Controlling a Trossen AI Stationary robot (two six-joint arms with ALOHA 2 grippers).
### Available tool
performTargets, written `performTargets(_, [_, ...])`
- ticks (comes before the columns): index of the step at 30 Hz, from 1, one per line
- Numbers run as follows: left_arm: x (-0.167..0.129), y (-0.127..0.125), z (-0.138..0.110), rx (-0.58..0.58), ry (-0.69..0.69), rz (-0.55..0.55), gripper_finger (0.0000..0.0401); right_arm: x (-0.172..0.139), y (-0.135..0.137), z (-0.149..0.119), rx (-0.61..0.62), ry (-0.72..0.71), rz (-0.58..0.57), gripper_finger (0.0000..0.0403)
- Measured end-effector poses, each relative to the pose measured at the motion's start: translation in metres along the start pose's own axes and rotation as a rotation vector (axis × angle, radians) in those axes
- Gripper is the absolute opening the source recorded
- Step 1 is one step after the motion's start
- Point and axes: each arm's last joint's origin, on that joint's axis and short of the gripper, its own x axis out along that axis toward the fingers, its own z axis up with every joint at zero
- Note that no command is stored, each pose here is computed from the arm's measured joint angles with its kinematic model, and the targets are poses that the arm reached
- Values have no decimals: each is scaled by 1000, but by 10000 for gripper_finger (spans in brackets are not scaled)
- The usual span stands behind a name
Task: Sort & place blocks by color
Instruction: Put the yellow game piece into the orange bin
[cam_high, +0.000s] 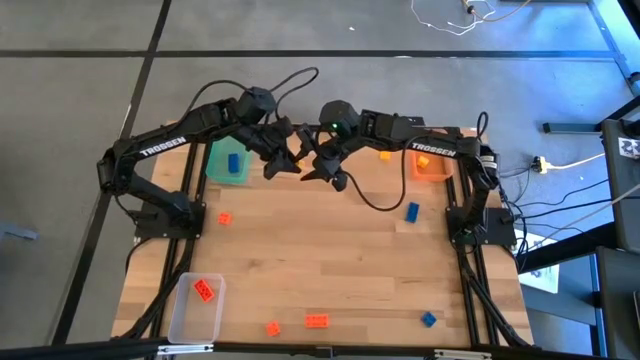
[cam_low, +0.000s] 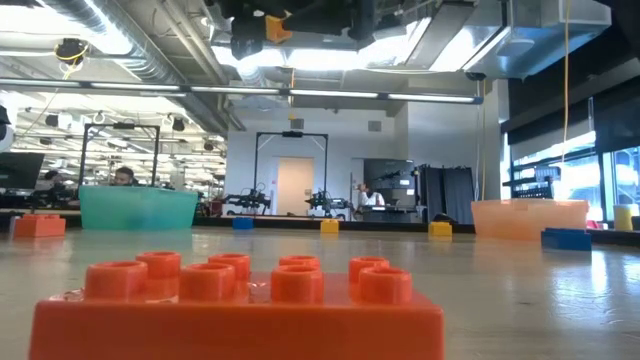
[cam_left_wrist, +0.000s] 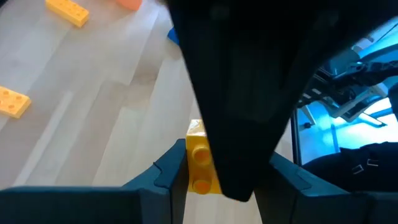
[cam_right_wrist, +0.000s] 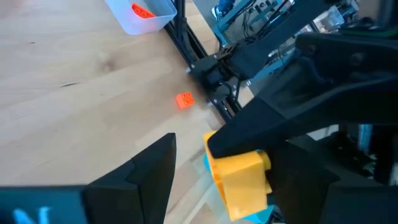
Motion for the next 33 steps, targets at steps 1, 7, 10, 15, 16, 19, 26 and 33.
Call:
performTargets(1, [0,0,0,-1,1,-2,129,2,0,-1,-3,-3,-4,232])
performTargets(7, [2,-4,0,7,7,-34,129,6,-2,-2,-11,-14,-19,229])
performTargets(10, [2,-5,-1,8,10,-39,129,7,-3,-2,-11,-15,-24,213])
performTargets(15, [3,-6,-1,10,12,-44,129,7,-3,-2,2,-17,-26,171])
performTargets(16, [3,-6,-1,10,13,-45,129,7,-3,-2,10,-16,-24,160])
performTargets(19, [2,-6,-1,9,15,-46,129,7,-3,-2,13,-16,-24,123])
performTargets(26, [3,-6,-1,10,9,-14,129,7,-2,-2,21,-14,-18,93])
performTargets(33, [3,-4,0,28,-8,30,188,6,-2,-4,102,7,-16,93])
